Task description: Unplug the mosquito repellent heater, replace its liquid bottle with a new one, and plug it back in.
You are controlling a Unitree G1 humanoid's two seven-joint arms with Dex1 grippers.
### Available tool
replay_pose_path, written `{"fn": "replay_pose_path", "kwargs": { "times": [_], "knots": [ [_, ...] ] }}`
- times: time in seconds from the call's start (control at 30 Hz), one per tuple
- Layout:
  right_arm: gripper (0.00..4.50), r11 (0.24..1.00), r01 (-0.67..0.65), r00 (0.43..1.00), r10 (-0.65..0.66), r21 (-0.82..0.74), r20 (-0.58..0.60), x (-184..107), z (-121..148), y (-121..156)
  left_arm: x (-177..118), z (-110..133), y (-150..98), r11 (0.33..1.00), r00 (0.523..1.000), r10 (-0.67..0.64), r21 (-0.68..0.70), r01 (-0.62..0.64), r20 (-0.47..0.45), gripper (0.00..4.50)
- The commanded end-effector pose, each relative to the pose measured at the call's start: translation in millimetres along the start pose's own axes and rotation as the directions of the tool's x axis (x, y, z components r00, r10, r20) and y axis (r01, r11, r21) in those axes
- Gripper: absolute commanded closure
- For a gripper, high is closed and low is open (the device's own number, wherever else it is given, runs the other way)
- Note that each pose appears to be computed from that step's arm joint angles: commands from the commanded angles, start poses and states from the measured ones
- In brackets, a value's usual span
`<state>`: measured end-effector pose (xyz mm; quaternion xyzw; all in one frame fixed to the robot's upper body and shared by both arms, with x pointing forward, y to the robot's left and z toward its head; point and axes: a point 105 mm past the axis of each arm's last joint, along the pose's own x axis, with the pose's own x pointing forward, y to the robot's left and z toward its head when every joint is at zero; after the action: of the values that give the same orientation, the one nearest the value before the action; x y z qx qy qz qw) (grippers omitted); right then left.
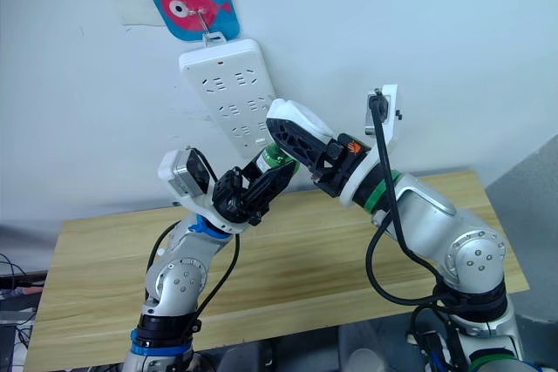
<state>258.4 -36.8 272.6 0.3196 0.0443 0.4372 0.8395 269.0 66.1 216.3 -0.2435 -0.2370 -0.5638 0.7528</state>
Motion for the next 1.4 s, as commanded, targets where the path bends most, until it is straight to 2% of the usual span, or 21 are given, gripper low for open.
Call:
{"fn": "replay_pose_path", "kwargs": {
  "times": [0.03, 0.17, 0.2, 0.3, 0.73, 1.1, 1.4],
  "knots": [
    [1.51, 0.999, -0.053, 0.999, 0.053, -0.005, 0.012, -3.5, 0.9, 13.2, 3.3, 6.4, -3.6, 1.000, 0.999, -0.022, 0.013, 0.022, 0.023, 2.22],
    [1.51, 0.998, -0.057, 0.998, 0.058, -0.017, 0.019, -3.8, 2.4, 14.0, 3.5, 6.3, -3.6, 1.000, 0.999, -0.023, 0.018, 0.022, 0.022, 2.22],
    [0.77, 0.998, -0.061, 0.998, 0.062, -0.020, 0.023, -3.8, 3.3, 14.6, 3.6, 6.4, -3.7, 1.000, 0.999, -0.023, 0.019, 0.023, 0.022, 2.22],
    [0.00, 0.998, -0.058, 0.998, 0.058, -0.027, 0.032, -4.3, 6.2, 14.0, 3.5, 6.5, -3.8, 0.999, 0.999, -0.024, 0.022, 0.024, 0.022, 2.22],
    [0.00, 0.996, -0.041, 0.999, 0.038, -0.084, -0.037, -23.5, 13.0, -2.7, -12.5, 17.8, -2.4, 0.997, 0.997, -0.045, 0.057, 0.049, -0.058, 2.22],
    [0.00, 0.987, -0.148, 0.977, 0.137, -0.058, -0.166, -46.6, 8.8, 0.8, -36.3, 26.6, 1.4, 0.993, 0.979, -0.076, 0.074, 0.091, -0.187, 2.22],
    [0.00, 0.973, -0.232, 0.876, 0.207, -0.005, -0.435, -60.1, -0.9, -14.6, -47.5, 41.2, 4.1, 0.983, 0.941, -0.142, 0.070, 0.171, -0.307, 2.22]
  ]
}}
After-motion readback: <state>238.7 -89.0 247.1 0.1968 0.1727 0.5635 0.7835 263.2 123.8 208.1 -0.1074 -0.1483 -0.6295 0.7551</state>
